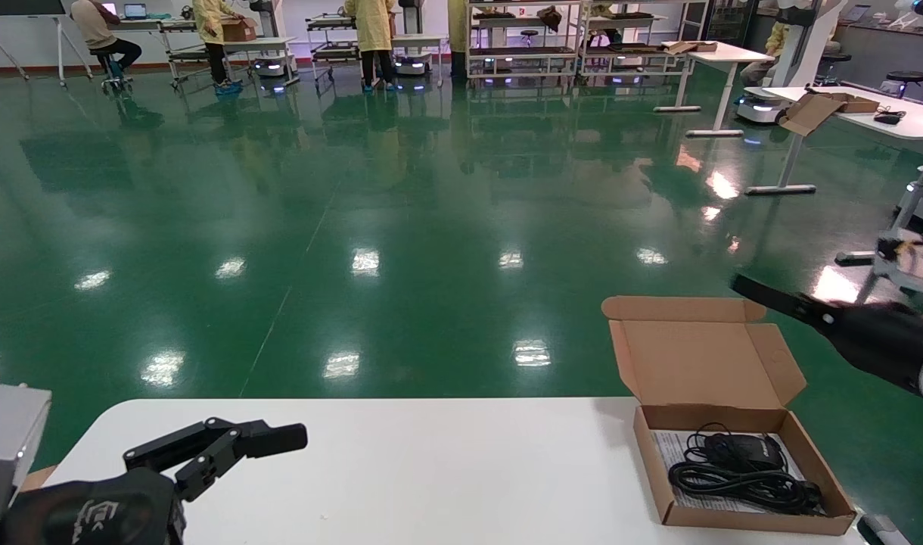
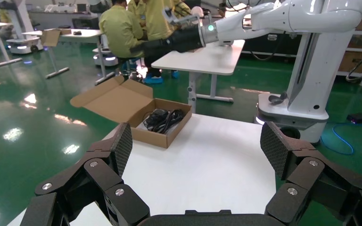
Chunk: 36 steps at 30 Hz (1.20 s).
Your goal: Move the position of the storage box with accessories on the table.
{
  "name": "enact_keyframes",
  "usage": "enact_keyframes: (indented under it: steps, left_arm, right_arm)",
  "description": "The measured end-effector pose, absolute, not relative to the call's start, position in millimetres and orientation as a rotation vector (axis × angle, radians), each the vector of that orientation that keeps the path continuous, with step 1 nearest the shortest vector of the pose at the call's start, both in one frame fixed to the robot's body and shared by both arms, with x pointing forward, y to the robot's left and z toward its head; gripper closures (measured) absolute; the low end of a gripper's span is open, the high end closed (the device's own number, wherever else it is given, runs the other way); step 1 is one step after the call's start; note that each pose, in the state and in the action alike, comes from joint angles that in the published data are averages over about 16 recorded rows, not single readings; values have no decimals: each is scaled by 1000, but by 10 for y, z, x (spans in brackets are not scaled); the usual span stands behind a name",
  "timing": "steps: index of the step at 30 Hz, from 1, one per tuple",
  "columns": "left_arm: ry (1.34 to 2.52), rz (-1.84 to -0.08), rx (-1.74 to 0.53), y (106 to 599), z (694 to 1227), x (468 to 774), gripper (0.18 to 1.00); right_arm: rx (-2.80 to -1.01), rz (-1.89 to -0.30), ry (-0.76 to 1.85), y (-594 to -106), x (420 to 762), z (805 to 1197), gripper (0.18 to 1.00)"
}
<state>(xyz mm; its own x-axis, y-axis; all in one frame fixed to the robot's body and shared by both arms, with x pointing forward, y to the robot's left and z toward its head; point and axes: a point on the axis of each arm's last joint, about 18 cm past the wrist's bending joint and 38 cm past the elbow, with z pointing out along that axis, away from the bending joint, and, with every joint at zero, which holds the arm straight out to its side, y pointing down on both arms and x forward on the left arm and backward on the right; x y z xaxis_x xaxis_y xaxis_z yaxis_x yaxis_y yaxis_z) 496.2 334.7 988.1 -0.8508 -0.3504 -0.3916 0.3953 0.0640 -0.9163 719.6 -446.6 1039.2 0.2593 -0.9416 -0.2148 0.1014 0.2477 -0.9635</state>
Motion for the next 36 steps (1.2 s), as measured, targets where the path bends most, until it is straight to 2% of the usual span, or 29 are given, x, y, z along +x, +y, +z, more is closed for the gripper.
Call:
enact_keyframes:
  steps: [16, 36]
  left_arm:
    - [1821, -1841, 45, 3347, 9881, 4962, 184]
    - [1821, -1841, 45, 3347, 9881, 4962, 184]
  right_arm:
    - [-1195, -742, 715, -3867, 6838, 10287, 178]
    - [-1367, -614, 260, -3339, 5930, 10204, 178]
